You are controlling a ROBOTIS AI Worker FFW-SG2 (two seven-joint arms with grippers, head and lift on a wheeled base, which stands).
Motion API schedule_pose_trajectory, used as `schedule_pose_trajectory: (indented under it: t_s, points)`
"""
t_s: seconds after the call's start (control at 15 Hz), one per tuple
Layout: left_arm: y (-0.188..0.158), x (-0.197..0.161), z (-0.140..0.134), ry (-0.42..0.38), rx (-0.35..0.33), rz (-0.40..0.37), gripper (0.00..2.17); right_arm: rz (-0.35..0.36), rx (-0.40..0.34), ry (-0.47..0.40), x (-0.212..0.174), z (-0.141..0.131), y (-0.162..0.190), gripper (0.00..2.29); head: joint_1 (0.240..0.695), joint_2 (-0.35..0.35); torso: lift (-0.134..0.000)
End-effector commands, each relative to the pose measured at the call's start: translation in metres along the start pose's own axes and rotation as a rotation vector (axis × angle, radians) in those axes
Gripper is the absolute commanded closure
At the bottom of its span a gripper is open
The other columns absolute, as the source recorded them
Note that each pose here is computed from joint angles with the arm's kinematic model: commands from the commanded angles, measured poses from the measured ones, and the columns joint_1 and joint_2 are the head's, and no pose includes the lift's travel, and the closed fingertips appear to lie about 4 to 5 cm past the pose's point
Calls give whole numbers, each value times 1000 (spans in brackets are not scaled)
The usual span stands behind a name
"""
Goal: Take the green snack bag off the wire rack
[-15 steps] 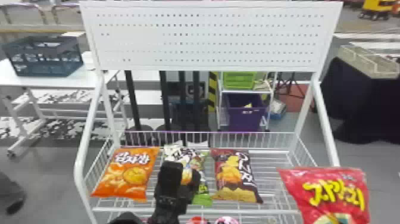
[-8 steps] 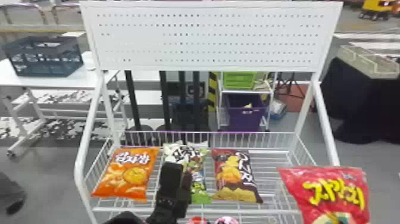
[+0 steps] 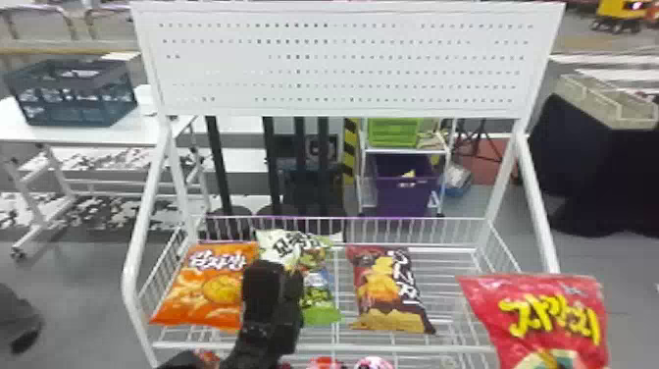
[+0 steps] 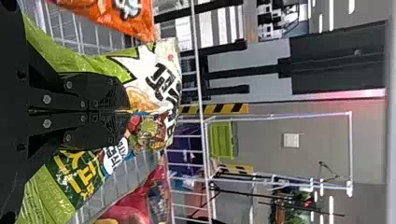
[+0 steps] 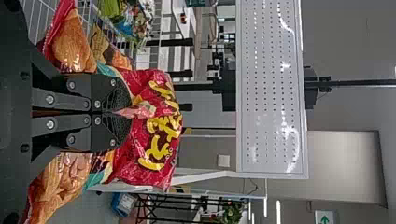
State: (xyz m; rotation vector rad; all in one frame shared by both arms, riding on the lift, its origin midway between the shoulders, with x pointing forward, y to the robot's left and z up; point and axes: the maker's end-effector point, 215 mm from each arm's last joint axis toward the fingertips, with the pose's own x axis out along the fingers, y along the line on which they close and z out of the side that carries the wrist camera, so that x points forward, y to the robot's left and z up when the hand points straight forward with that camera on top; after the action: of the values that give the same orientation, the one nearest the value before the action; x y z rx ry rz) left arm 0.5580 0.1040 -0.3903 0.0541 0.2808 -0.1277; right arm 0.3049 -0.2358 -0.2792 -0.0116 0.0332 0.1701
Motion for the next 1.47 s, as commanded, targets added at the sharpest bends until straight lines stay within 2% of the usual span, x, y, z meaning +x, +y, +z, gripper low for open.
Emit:
schedule_pose_trajectory:
  t_s: [0.0,0.27,0.53,0.67,0.87,1.07,1.4]
  points:
    - [26,-29,26,-48,-13,25,2071,1,-2,-1,-1,2,0,2233,499,0,0]
    - [81,-101,41,-102,-28,83,2067,2,-6,0,-1,3,0,2229,499,0,0]
    - [107,-183,67,-210,-42,97,2067,6,-5,1,0,2,1,2229,499,0,0]
    - [110,-209,69,-240,-31,102,2067,7,-6,2,0,1,2,2229,499,0,0]
    - [127,-253,93,-380,-78,107,2067,6,-6,4,-1,1,1,2229,499,0,0]
    - [142,-278,91,-410,-94,128,2067,6,-8,4,-1,1,1,2229,499,0,0]
    - [139,-279,87,-398,-73,121,2067,6,-6,6,0,0,2,2229,499,0,0]
